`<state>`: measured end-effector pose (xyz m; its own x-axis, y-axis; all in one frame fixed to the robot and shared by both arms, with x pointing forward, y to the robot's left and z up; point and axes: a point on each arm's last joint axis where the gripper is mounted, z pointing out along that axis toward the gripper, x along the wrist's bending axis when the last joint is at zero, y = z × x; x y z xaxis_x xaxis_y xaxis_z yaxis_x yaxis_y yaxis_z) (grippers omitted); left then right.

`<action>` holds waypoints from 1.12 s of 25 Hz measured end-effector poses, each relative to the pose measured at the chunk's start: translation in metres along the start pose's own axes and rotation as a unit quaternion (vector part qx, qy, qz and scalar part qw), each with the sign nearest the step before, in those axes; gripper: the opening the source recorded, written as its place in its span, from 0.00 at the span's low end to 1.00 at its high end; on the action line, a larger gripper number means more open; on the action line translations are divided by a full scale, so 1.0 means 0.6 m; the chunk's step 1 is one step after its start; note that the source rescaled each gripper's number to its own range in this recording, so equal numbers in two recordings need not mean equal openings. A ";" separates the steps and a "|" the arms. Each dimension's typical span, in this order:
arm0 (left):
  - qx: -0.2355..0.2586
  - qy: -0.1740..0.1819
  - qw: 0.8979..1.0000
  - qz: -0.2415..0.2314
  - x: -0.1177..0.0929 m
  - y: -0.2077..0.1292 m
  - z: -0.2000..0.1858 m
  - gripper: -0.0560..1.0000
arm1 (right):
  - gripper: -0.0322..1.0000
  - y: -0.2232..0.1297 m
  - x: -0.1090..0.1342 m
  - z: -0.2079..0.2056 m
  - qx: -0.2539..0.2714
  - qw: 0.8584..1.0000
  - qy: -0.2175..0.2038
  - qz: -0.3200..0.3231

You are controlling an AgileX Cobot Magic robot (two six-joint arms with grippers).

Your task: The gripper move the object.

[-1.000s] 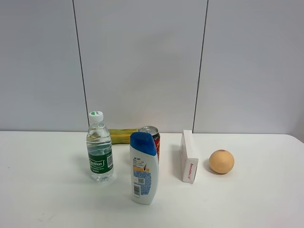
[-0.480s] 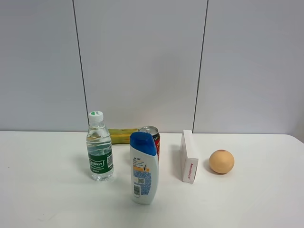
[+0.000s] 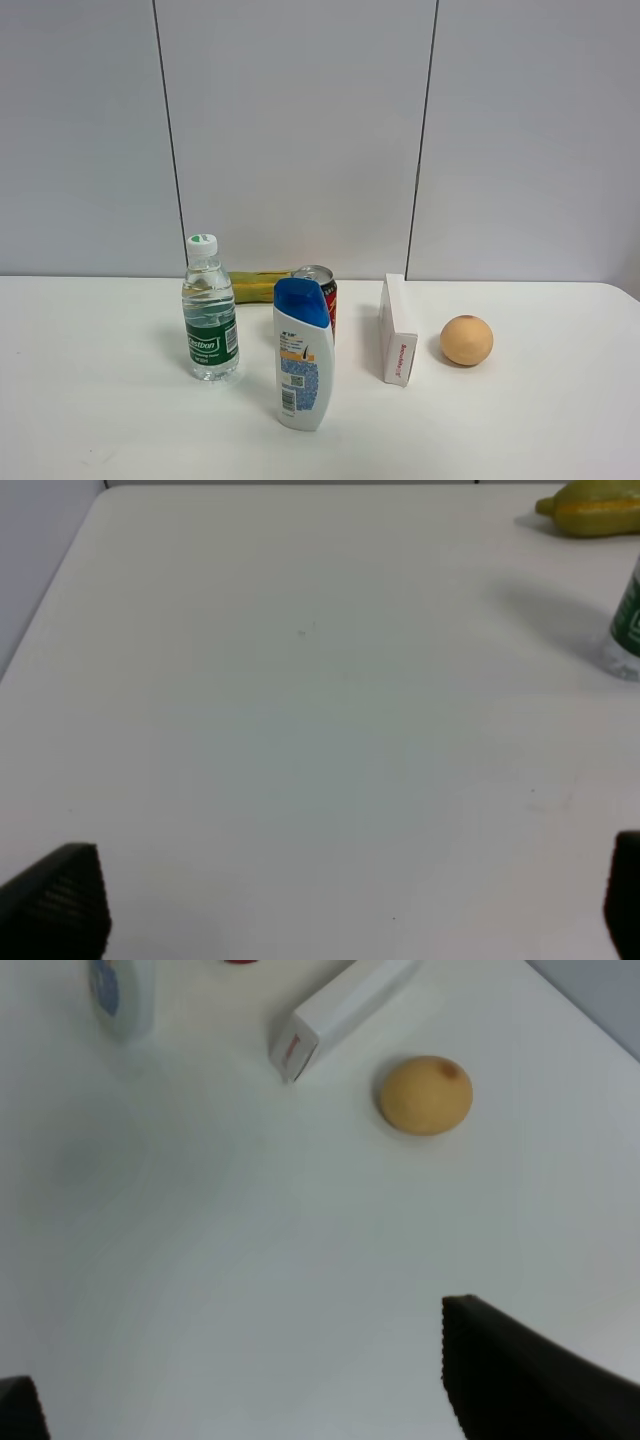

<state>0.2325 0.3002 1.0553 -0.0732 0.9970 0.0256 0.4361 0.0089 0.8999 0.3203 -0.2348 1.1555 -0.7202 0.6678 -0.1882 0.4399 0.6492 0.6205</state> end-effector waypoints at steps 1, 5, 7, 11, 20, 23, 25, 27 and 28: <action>0.000 0.000 1.000 0.000 0.000 0.000 0.000 1.00 | 0.75 -0.009 -0.002 -0.001 0.000 1.000 -0.006 0.010; 0.000 0.000 1.000 0.000 0.000 0.000 0.000 1.00 | 0.75 -0.053 -0.013 -0.005 0.005 0.994 -0.046 0.100; 0.000 0.000 1.000 0.000 0.000 0.000 0.000 1.00 | 0.75 -0.079 -0.015 -0.009 0.004 0.986 -0.076 0.149; 0.000 0.000 1.000 0.000 0.000 0.000 0.000 1.00 | 0.75 -0.129 -0.004 -0.019 -0.005 0.966 -0.143 0.216; 0.000 0.000 1.000 0.000 0.000 0.000 0.000 1.00 | 0.75 -0.184 0.044 -0.003 -0.043 0.936 -0.176 0.302; 0.000 0.000 1.000 0.000 0.000 0.000 0.000 1.00 | 0.75 -0.195 0.049 0.006 -0.038 0.931 -0.186 0.313; 0.000 0.000 1.000 0.000 0.000 0.000 0.000 1.00 | 0.75 -0.199 0.054 0.004 -0.047 0.930 -0.191 0.311; 0.000 0.000 1.000 0.000 0.000 0.000 0.000 1.00 | 0.75 -0.202 0.061 -0.001 -0.060 0.929 -0.197 0.306; 0.000 0.000 1.000 0.000 0.000 0.000 0.000 1.00 | 0.75 -0.204 0.064 -0.003 -0.067 0.929 -0.201 0.304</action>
<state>0.2325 0.3002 1.0553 -0.0732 0.9970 0.0256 0.4361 0.0089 0.8999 0.2376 -0.2892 1.0737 -0.0907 0.9956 -0.0243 0.6098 0.0748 0.7890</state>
